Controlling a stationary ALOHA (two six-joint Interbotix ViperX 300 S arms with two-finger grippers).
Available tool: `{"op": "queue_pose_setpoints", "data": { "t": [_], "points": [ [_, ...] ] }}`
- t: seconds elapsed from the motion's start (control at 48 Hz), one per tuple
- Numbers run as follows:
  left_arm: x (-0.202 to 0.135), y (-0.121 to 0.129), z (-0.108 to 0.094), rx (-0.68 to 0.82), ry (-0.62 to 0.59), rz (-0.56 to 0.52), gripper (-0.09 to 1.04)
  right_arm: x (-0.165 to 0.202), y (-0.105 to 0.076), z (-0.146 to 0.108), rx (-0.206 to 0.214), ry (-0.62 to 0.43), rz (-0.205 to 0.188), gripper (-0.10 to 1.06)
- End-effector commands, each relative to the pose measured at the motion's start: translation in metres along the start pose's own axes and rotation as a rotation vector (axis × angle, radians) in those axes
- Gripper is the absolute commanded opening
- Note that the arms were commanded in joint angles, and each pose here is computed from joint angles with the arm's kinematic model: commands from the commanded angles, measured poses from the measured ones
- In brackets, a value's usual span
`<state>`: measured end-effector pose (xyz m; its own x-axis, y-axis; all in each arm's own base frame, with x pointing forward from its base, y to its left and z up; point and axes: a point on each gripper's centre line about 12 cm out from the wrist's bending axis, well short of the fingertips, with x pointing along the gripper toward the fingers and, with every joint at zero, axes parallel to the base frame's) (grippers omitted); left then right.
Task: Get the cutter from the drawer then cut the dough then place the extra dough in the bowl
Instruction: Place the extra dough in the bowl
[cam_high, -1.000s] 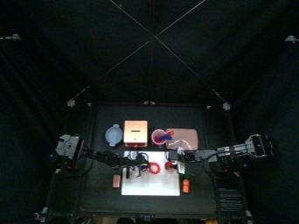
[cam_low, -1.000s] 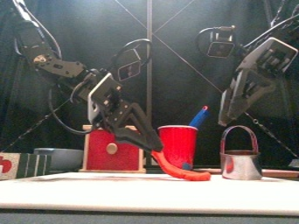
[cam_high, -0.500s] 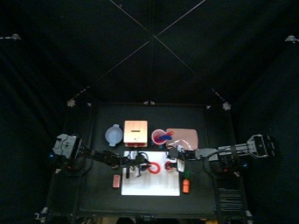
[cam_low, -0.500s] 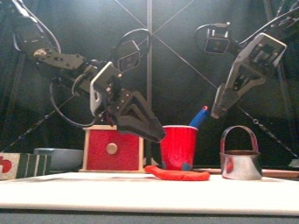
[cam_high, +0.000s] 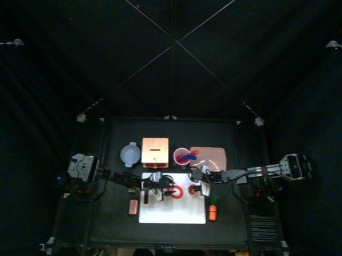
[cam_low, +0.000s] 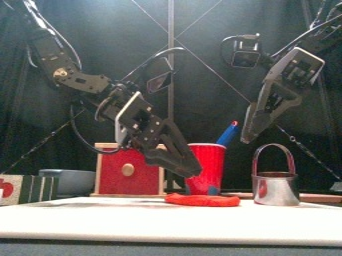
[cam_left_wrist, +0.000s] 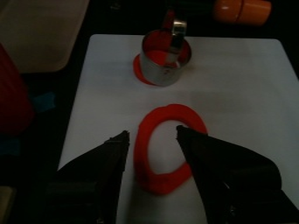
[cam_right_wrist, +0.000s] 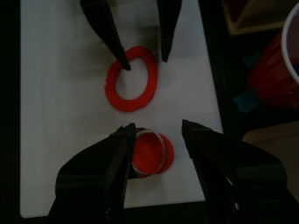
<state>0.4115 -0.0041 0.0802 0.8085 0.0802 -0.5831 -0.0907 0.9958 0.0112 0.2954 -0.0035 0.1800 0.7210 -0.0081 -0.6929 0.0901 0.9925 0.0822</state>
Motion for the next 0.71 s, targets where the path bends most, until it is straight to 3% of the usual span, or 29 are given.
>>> {"op": "queue_pose_setpoints", "data": {
  "t": [0.021, 0.354, 0.708],
  "points": [
    [0.004, 0.003, 0.007, -0.012, 0.020, -0.004, 0.85, -0.004, 0.002, 0.014, -0.003, -0.055, 0.007, 0.83],
    [0.011, 0.002, 0.002, -0.019, 0.084, -0.017, 0.82, -0.004, 0.002, 0.012, -0.013, -0.064, 0.009, 0.83],
    [0.008, -0.015, -0.004, 0.070, 0.160, -0.080, 0.63, -0.004, -0.001, 0.013, -0.016, -0.071, 0.001, 0.83]
  ]
}}
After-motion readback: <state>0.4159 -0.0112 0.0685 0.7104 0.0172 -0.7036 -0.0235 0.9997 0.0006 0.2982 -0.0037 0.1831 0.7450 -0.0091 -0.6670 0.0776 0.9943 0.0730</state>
